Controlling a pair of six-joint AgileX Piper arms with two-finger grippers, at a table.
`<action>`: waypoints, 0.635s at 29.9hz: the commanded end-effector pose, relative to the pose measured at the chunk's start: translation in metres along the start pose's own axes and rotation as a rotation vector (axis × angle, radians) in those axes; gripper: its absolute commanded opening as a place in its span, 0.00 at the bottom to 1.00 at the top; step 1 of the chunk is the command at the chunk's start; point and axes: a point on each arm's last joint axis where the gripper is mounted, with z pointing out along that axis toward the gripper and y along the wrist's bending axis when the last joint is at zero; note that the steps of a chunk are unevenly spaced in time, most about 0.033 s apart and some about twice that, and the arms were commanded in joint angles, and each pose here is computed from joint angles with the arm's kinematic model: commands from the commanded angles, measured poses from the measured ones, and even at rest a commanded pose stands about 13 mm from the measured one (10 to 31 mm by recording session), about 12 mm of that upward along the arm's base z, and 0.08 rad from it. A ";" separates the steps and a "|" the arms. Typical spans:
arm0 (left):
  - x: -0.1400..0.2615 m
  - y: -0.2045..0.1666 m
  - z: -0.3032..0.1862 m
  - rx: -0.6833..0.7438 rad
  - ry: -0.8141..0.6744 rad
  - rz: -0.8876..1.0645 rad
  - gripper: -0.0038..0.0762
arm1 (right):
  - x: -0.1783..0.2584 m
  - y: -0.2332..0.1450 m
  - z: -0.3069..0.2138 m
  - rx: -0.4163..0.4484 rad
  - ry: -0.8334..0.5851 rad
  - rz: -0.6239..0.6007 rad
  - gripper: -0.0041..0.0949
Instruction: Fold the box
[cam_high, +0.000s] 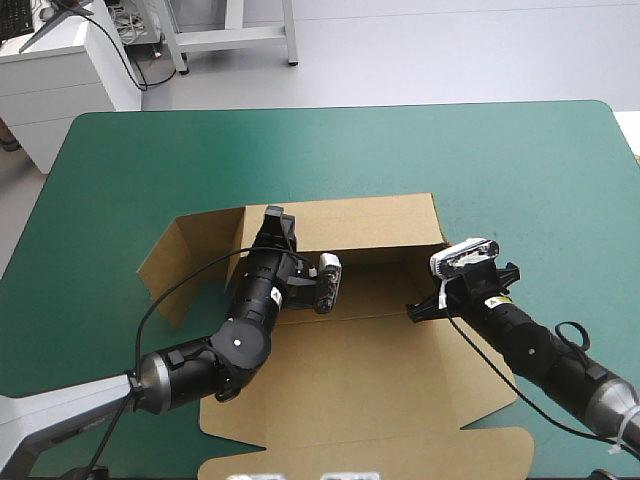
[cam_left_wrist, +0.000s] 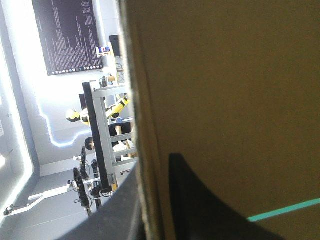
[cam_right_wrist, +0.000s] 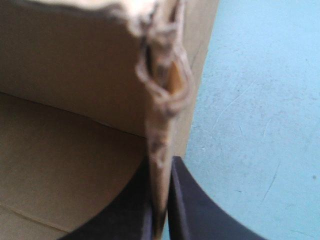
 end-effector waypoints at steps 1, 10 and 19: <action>0.001 0.015 -0.007 -0.056 -0.014 -0.016 0.42 | -0.019 -0.003 -0.004 0.030 -0.083 -0.021 0.02; -0.003 0.015 -0.012 -0.073 -0.004 -0.053 0.76 | -0.022 -0.007 -0.005 0.071 -0.112 0.004 0.02; -0.006 0.017 -0.021 -0.119 0.055 -0.046 0.76 | -0.041 -0.012 0.003 0.133 -0.174 -0.012 0.02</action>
